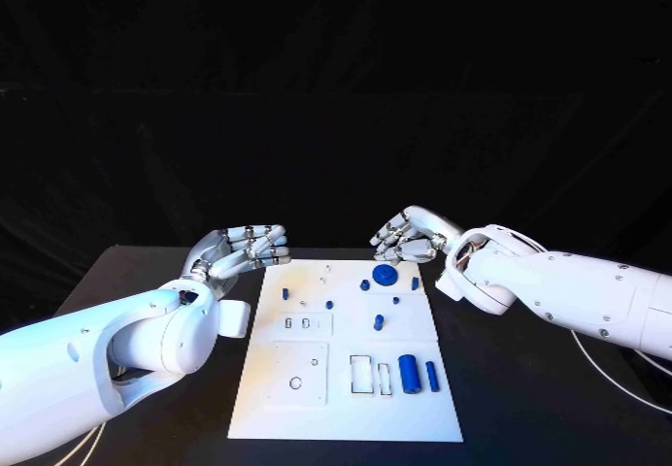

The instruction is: Assemble the parts on the task board

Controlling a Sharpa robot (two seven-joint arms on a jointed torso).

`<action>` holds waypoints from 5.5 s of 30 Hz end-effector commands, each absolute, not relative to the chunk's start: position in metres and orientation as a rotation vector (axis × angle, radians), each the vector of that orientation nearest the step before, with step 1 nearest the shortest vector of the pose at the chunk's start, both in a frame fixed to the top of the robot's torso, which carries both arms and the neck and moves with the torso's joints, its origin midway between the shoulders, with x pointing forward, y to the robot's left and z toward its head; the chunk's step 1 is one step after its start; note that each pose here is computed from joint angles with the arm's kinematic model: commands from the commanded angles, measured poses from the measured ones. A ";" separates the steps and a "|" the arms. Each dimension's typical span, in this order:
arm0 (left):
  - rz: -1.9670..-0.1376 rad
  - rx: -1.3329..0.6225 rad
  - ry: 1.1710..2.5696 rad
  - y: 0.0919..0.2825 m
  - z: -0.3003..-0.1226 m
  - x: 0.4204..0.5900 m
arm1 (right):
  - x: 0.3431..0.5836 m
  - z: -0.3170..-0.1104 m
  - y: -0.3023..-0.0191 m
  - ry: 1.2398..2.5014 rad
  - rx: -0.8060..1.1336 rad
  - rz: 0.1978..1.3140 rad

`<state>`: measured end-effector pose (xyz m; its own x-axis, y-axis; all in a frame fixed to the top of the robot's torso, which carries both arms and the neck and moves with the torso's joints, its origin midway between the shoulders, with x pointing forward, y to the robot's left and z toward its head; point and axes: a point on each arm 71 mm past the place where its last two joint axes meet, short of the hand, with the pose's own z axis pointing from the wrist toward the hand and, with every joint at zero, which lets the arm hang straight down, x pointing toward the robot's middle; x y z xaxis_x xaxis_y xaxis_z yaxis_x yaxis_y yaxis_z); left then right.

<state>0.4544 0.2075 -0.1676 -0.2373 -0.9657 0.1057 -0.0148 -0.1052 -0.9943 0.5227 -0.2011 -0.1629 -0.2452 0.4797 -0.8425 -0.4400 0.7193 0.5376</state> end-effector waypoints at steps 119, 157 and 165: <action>-1.595 -1.073 1.379 0.195 -0.129 0.437 | 0.561 -0.171 -0.119 1.504 -0.347 0.495; -1.589 -1.075 1.382 0.198 -0.128 0.439 | 0.563 -0.172 -0.127 1.504 -0.324 0.472; -1.581 -1.078 1.379 0.202 -0.129 0.441 | 0.544 -0.159 -0.165 1.490 -0.228 0.518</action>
<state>0.4407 0.2034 -0.1307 -0.3314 -0.9372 0.1087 0.0101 -0.1187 -0.9929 0.5462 -0.1602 -0.1638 -0.0023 0.1365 -0.9906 -0.4809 0.8684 0.1208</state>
